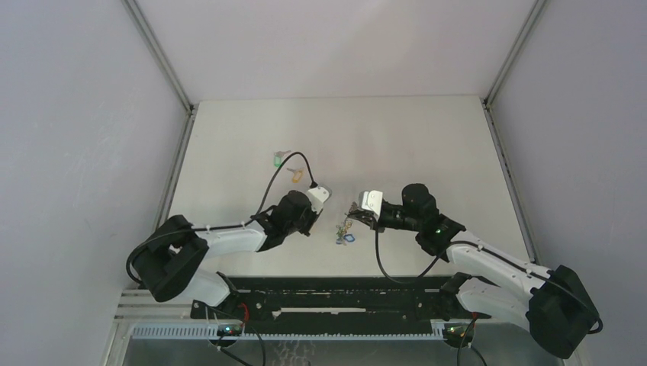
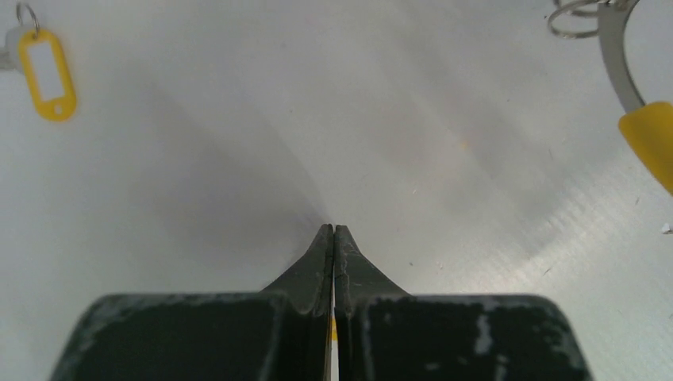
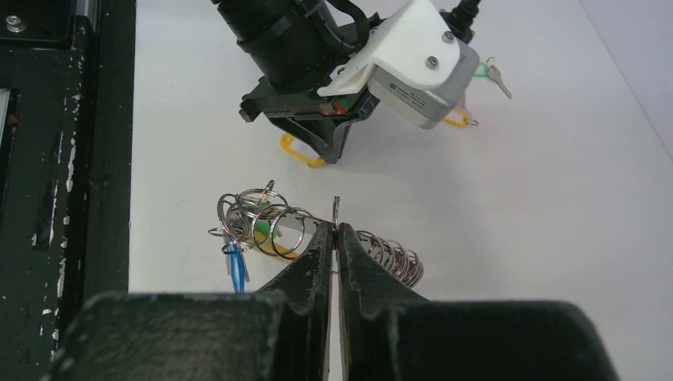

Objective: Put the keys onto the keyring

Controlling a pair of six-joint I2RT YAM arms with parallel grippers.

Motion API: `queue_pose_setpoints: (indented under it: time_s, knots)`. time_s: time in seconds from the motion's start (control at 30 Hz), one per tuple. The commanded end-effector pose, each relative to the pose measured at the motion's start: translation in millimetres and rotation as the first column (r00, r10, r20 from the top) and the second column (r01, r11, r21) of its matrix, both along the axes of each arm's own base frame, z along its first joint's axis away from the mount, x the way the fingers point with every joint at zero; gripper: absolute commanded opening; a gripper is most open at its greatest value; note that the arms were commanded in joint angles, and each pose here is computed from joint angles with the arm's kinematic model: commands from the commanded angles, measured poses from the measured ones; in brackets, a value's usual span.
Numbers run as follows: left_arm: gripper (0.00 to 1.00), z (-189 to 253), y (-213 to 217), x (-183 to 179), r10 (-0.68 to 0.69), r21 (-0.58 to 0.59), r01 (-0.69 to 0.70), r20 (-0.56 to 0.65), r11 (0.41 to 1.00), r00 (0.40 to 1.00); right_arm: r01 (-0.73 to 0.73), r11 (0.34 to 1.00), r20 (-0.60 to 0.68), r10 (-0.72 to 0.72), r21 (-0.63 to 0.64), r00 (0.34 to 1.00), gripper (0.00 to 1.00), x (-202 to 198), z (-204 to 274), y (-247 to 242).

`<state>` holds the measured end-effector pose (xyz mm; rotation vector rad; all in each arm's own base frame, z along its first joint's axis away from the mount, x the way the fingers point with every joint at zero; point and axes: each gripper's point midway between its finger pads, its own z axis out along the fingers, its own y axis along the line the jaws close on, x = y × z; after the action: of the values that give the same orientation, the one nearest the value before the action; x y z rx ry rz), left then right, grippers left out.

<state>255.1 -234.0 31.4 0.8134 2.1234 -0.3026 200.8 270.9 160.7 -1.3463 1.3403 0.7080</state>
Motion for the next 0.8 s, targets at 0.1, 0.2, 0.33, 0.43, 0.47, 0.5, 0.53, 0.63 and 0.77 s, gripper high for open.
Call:
queue_pose_setpoints:
  time_s: [0.1, 0.2, 0.33, 0.43, 0.47, 0.5, 0.53, 0.63, 0.77]
  knots:
    - [0.02, 31.7, -26.6, 15.6, -0.093, -0.045, 0.098, 0.102, 0.994, 0.99, -0.042, 0.999, 0.042, 0.041, 0.032, 0.998, 0.0, -1.5, 11.4, 4.9]
    - [0.09, 38.8, -26.5, 13.7, -0.096, -0.067, 0.104, 0.119, 0.992, 0.988, -0.046, 0.998, 0.039, 0.044, 0.031, 0.998, 0.0, -1.6, 10.5, 5.3]
    - [0.25, 47.9, -25.6, 11.0, -0.072, -0.102, 0.084, 0.114, 0.991, 0.991, -0.045, 0.998, 0.04, 0.043, 0.032, 0.998, 0.0, -1.4, 10.7, 5.2]
    - [0.33, 51.2, -20.3, 9.5, -0.025, -0.11, 0.034, 0.082, 0.993, 0.996, -0.043, 0.999, 0.039, 0.041, 0.031, 0.998, 0.0, -1.3, 10.6, 4.9]
    - [0.34, 51.0, -17.4, 8.1, -0.003, -0.11, 0.01, 0.063, 0.994, 0.998, -0.041, 0.999, 0.039, 0.04, 0.032, 0.998, 0.0, -1.2, 10.8, 4.8]
    - [0.34, 51.1, -14.7, 7.4, 0.016, -0.107, -0.011, 0.05, 0.994, 0.999, -0.041, 0.999, 0.04, 0.04, 0.032, 0.998, 0.0, -1.1, 10.9, 4.7]
    - [0.35, 50.9, -12.4, 6.6, 0.032, -0.103, -0.028, 0.035, 0.994, 0.999, -0.039, 0.999, 0.04, 0.038, 0.031, 0.998, 0.0, -0.8, 11.0, 4.6]
    - [0.36, 46.5, -11.3, 3.4, 0.043, -0.092, -0.043, -0.006, 0.995, 0.999, -0.039, 0.999, 0.042, 0.037, 0.032, 0.998, 0.0, -0.8, 11.3, 4.5]
    - [0.36, 37.2, -8.2, 5.7, 0.082, -0.104, -0.093, -0.102, 0.99, 0.991, -0.034, 0.999, 0.043, 0.033, 0.032, 0.999, 0.0, -0.1, 11.8, 4.2]
